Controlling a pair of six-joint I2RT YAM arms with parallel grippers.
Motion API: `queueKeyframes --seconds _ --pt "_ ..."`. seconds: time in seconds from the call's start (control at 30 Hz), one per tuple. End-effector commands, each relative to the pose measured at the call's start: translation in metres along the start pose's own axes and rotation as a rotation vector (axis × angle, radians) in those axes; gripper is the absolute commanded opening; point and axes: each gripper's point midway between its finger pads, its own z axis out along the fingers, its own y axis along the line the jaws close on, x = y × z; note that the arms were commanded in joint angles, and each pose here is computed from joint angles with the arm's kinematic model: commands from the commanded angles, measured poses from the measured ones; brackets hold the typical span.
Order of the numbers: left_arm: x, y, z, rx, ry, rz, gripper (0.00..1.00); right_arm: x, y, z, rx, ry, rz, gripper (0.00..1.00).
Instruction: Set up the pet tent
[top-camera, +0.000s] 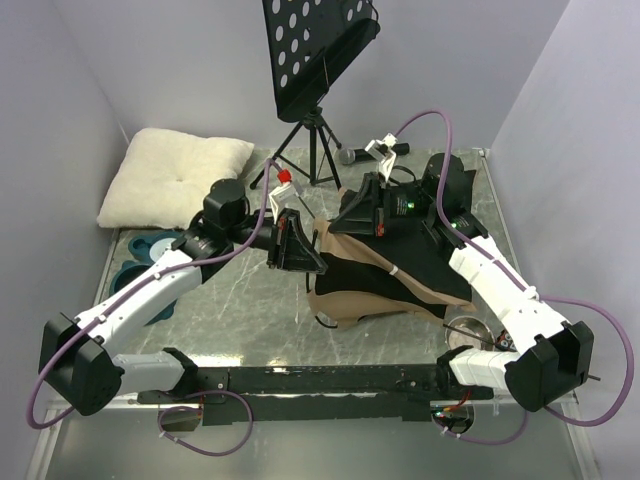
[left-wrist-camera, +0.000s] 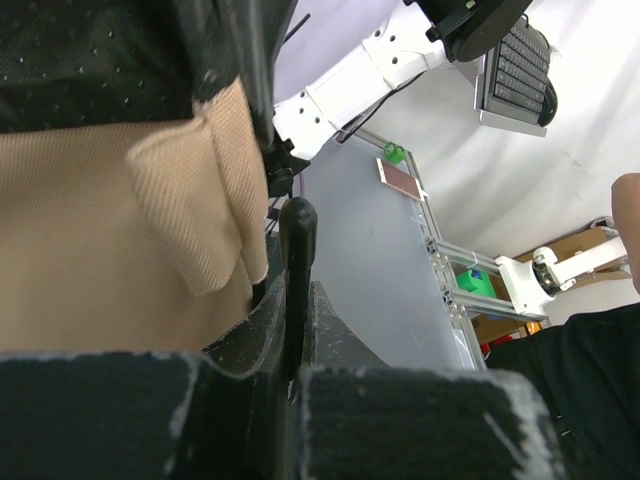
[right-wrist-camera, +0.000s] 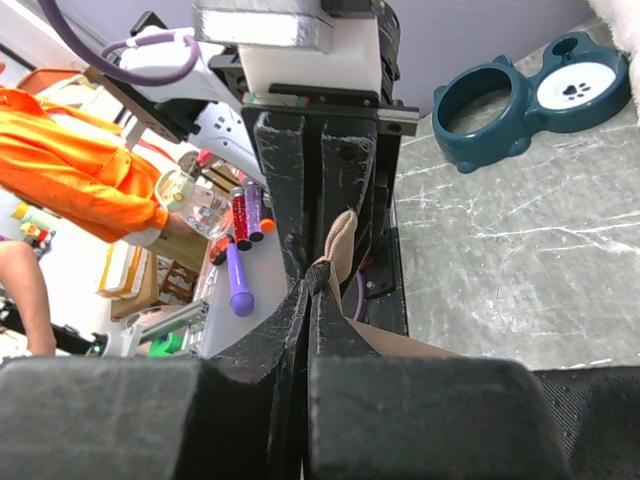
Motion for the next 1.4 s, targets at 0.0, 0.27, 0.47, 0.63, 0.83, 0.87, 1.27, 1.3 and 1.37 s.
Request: queueKeyframes --seconds 0.0,0.27,0.47,0.63,0.83,0.87,1.27,1.3,1.37 --pt "0.089 -0.001 -0.001 0.068 0.215 -0.47 0.01 -0.094 0.073 -0.023 0.005 -0.329 -0.422 0.0" --pt "0.097 0.004 -0.001 0.064 0.217 -0.512 0.01 -0.1 0.075 -0.028 0.015 -0.369 -0.408 0.0" --pt "0.102 0.005 0.003 0.056 0.234 -0.512 0.01 -0.103 0.076 -0.029 0.018 -0.393 -0.396 0.0" --pt "0.1 0.007 0.007 0.06 0.248 -0.521 0.01 -0.104 0.076 -0.029 0.014 -0.402 -0.391 0.0" --pt "0.103 0.006 0.007 0.084 0.25 -0.545 0.01 -0.106 0.08 -0.03 0.009 -0.414 -0.395 0.0" --pt "0.103 0.006 0.007 0.086 0.249 -0.548 0.01 -0.105 0.082 -0.031 0.006 -0.412 -0.398 0.0" --pt "0.108 0.005 0.01 0.09 0.261 -0.568 0.01 -0.108 0.081 -0.03 0.003 -0.424 -0.385 0.0" --pt "0.109 0.005 0.011 0.091 0.262 -0.571 0.01 -0.108 0.082 -0.031 0.002 -0.425 -0.385 0.0" --pt "0.109 0.006 0.011 0.092 0.259 -0.576 0.01 -0.108 0.082 -0.031 -0.002 -0.423 -0.386 0.0"
